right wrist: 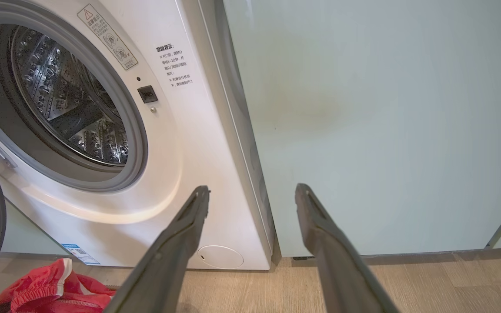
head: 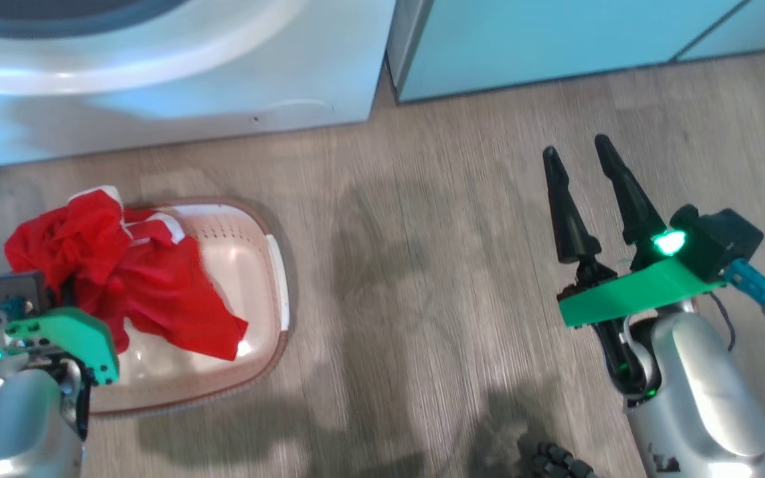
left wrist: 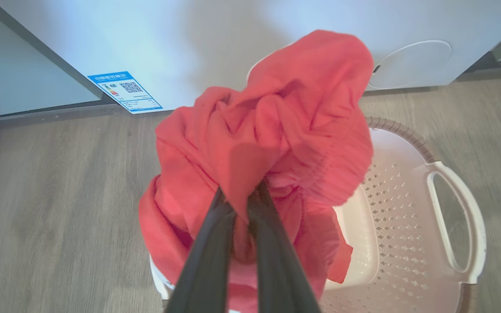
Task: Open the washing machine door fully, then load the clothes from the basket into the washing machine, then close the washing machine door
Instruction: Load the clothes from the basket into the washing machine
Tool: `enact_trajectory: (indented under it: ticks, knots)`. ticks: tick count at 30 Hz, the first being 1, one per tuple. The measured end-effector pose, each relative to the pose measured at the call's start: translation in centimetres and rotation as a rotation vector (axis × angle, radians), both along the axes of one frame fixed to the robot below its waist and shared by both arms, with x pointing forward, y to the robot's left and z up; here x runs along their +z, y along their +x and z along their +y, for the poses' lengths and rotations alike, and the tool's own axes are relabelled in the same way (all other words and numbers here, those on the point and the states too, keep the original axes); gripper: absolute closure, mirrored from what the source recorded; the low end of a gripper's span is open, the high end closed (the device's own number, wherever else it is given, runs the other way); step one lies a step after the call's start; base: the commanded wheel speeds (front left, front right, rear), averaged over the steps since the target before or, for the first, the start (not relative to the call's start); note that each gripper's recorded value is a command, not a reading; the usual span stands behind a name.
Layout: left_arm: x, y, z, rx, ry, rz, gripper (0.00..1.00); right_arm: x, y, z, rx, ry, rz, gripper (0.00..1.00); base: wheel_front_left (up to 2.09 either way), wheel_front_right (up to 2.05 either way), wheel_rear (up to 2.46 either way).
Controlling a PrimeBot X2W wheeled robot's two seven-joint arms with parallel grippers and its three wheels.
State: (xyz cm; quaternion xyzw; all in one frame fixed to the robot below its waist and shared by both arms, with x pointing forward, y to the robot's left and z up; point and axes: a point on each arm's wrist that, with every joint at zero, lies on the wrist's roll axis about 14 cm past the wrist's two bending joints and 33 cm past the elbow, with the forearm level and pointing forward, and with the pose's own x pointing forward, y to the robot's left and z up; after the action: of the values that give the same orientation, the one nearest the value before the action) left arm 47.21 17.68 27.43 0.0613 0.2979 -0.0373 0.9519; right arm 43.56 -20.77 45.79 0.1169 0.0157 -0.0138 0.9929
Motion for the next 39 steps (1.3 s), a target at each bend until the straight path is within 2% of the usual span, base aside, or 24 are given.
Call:
enact_trajectory:
  ticks: [10,30,39]
  knots:
    - [6.8,-0.1,-0.7,0.003,-0.033,-0.204,1.00,2.1,-1.6,0.8,0.015,0.008,-0.045,0.00,0.00,0.00,0.00]
    - [15.2,-4.2,-3.0,0.005,-0.130,-0.440,1.00,4.8,-4.6,1.7,0.036,0.005,-0.110,0.00,0.00,0.00,0.00]
    - [19.3,-6.2,-4.3,-0.042,-0.180,-0.556,1.00,5.4,-6.4,1.9,0.037,0.010,-0.126,0.00,0.00,0.00,0.00]
